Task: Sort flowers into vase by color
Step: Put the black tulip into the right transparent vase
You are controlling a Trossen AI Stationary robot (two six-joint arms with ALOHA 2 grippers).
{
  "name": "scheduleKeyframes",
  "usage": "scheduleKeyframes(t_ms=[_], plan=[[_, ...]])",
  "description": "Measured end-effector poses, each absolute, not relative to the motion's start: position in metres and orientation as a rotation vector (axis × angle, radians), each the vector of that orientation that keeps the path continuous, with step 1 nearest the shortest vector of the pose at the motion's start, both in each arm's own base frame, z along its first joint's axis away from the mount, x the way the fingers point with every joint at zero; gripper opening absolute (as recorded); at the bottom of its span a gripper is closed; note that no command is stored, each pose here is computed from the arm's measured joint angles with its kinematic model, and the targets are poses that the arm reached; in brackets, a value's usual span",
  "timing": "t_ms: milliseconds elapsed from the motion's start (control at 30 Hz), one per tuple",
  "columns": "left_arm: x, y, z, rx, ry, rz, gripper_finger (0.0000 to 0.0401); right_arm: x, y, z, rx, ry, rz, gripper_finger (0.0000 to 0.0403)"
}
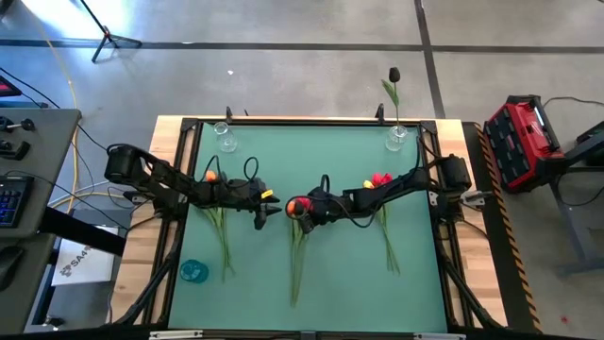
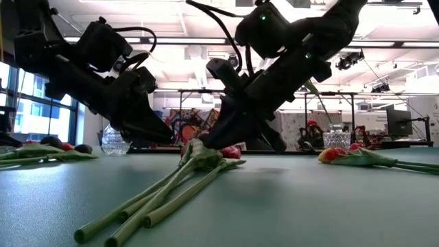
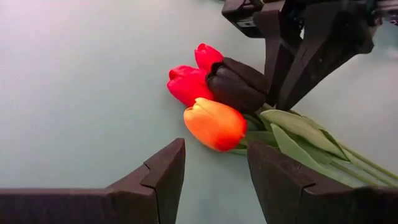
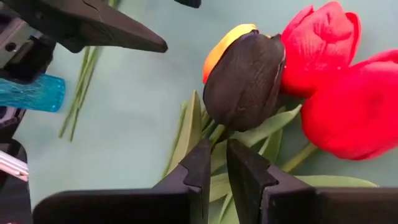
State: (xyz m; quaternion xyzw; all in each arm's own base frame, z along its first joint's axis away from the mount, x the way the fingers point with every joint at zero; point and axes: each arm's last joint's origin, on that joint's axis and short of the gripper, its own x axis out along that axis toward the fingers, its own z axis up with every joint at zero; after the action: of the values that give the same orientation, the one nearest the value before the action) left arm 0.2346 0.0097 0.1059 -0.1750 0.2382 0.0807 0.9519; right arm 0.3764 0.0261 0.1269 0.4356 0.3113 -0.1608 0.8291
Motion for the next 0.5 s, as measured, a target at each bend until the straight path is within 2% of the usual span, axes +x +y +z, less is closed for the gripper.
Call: scheduleKeyframes(t_ms=[500], plan=[[0.2346, 0.0098, 0.1059, -0.347, 0.484, 0.166, 0.0163, 0.3773, 0.0262, 0.1279, 0.952, 0.645, -0.343, 0.0042]])
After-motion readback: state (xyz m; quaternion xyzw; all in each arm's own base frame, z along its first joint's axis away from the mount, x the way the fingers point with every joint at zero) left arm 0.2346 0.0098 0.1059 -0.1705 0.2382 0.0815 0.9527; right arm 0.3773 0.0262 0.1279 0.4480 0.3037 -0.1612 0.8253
